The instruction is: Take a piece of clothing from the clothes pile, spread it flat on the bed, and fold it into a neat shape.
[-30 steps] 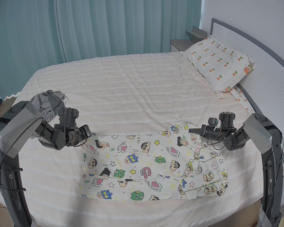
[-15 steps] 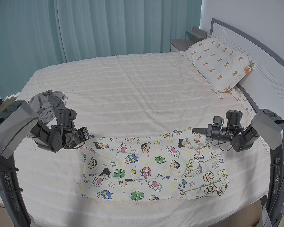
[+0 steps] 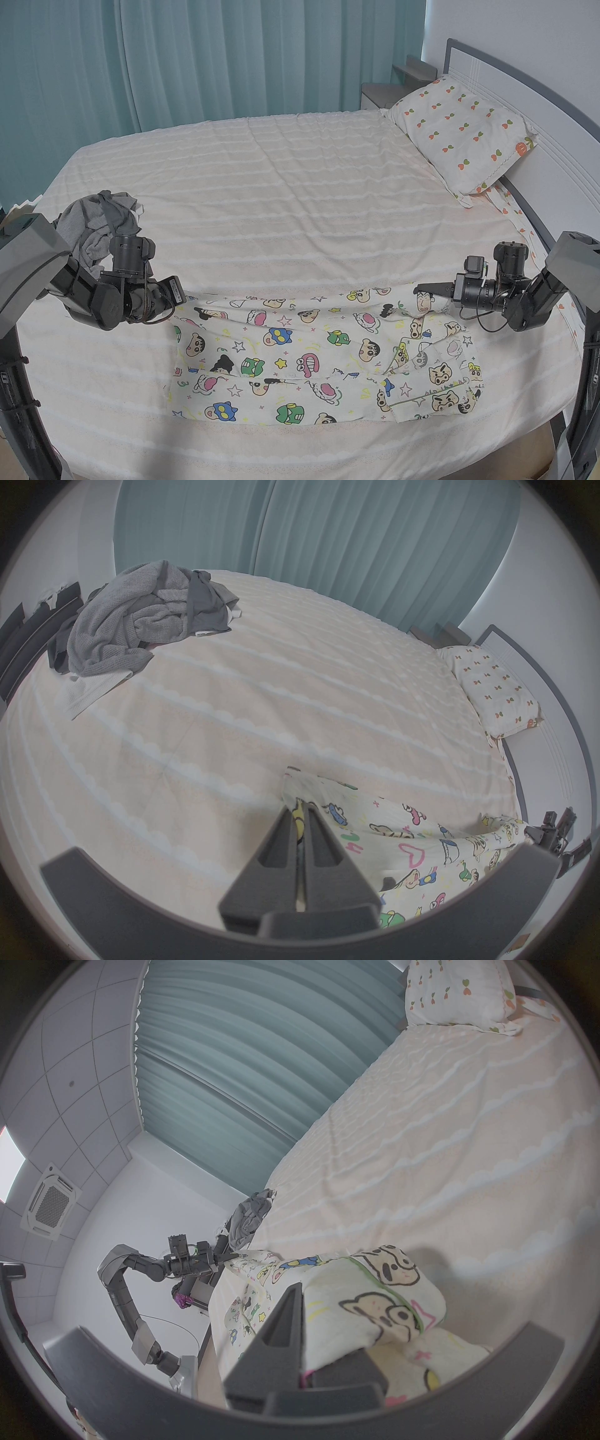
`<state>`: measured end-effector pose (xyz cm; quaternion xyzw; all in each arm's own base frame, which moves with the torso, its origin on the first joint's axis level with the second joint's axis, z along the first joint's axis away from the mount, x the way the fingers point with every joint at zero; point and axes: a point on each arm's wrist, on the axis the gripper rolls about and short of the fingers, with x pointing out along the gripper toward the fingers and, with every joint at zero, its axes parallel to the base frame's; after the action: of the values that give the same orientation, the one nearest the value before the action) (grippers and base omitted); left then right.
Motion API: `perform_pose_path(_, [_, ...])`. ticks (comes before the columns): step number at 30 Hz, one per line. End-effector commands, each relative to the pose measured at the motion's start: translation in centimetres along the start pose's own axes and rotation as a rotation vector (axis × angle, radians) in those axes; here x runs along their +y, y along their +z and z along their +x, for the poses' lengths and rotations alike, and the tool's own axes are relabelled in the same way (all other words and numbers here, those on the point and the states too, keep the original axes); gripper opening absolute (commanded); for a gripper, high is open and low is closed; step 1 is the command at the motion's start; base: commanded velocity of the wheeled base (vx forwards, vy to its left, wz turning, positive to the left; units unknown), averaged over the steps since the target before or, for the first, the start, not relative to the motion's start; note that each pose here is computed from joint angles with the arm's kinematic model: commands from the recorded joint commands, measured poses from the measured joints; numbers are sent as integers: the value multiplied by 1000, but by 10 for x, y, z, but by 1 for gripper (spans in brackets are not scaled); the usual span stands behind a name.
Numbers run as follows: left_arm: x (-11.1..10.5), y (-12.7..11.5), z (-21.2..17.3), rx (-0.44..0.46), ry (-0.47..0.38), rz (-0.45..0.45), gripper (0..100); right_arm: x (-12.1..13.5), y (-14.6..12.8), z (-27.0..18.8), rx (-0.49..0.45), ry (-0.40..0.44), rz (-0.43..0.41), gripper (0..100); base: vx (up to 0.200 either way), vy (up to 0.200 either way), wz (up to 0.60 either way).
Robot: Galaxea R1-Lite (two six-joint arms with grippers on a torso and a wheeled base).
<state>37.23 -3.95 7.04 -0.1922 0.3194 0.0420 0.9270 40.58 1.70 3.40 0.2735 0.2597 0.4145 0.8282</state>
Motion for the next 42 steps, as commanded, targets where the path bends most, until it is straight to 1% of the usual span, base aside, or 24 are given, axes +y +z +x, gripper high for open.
perform_pose_path(1, [2, -9, -5, 9, 0, 9, 0, 8, -10, -11, 9, 14, -8, 0, 0, 0, 0])
perform_pose_path(5, [5, -16, -6, -4, -9, 12, 0, 9, -19, -14, 12, 13, -4, 0, 0, 0, 0])
perform_pose_path(7, [8, -24, -6, 1, -8, 31, 0, 9, -28, -17, 19, 10, 4, 0, 0, 0, 0])
perform_pose_path(13, [9, -41, -9, 58, -6, 59, 0, 9, -47, -22, 52, -3, -3, 0, 0, 0, 0])
perform_pose_path(20, [13, -53, -12, 115, -30, 60, 0, 9, -62, -29, 78, -17, -23, 0, 0, 0, 0])
perform_pose_path(23, [15, -58, -14, 126, -28, 60, 0, 10, -67, -33, 84, -23, -23, 0, 0, 0, 0])
perform_pose_path(27, [20, -66, -16, 117, -31, 59, 0, 8, -74, -39, 89, -32, -34, 0, 0, 0, 0])
perform_pose_path(31, [23, -73, -19, 120, -35, 59, 0, 8, -78, -43, 91, -24, -26, 0, 0, 0, 0])
perform_pose_path(35, [27, -79, -19, 142, -41, 61, 0, 7, -83, -44, 99, -27, -13, 0, 0, 0, 0])
perform_pose_path(36, [29, -85, -18, 162, -37, 62, 0, 8, -85, -45, 103, -26, -7, 0, 0, 0, 0])
perform_pose_path(38, [31, -88, -15, 174, -33, 61, 0, 8, -88, -46, 108, -28, 2, 0, 0, 0, 0])
perform_pose_path(40, [33, -92, -10, 177, -30, 61, 0, 6, -94, -46, 121, -32, 22, 0, 0, 0, 0])
perform_pose_path(42, [34, -94, -8, 177, -29, 60, 0, 6, -95, -46, 123, -32, 24, 0, 0, 0, 0])
